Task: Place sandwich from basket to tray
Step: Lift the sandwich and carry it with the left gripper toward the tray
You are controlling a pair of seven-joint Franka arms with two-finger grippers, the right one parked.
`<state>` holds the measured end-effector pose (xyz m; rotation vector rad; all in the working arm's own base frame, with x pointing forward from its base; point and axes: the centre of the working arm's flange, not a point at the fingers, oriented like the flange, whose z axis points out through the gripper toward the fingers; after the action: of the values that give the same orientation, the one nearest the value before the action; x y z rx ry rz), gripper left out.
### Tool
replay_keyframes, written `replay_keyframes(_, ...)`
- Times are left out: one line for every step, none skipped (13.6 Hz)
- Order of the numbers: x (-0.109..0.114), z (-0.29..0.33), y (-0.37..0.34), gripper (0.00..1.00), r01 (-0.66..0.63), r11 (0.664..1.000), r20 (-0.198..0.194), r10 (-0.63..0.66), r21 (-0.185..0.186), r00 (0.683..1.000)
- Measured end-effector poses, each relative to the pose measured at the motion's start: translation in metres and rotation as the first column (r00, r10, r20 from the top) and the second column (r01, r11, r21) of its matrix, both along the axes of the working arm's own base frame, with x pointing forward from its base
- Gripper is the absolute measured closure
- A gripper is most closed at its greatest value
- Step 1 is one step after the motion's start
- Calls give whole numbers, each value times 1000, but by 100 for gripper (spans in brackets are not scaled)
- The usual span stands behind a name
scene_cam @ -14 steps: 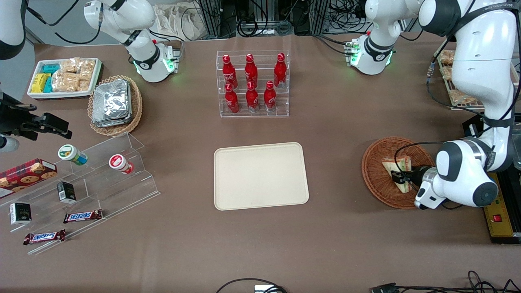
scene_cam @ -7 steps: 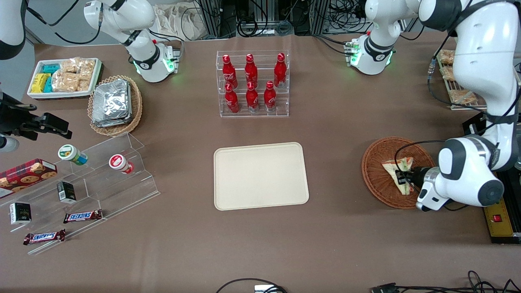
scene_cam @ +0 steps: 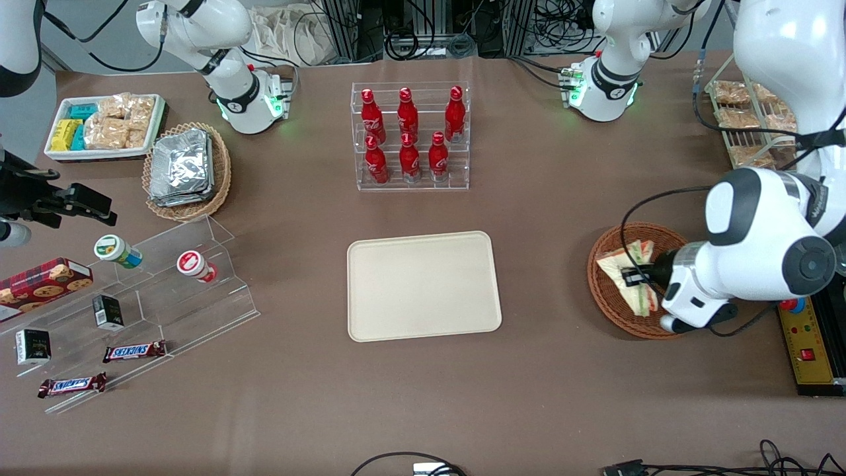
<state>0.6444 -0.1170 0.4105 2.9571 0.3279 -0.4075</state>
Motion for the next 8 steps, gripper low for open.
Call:
replay_keyframes(-3,9,-24,80,14,1000,5,-14,-7,1000)
replay_keyframes(-8,13,-50,80,37,999,5,-37,-9,999)
replay_keyframes(-15,13,-79,80,74,997,4,-73,-6,997)
replay_keyframes(-23,9,-108,80,117,993,2,-117,8,993)
replay_keyframes(-30,4,-133,80,160,987,4,-160,31,987)
replay_keyframes(-36,-2,-156,80,199,979,4,-199,47,980)
replay_keyframes(-39,-8,-176,80,228,972,0,-228,49,974)
replay_keyframes(-41,-16,-192,80,252,967,-7,-252,45,968)
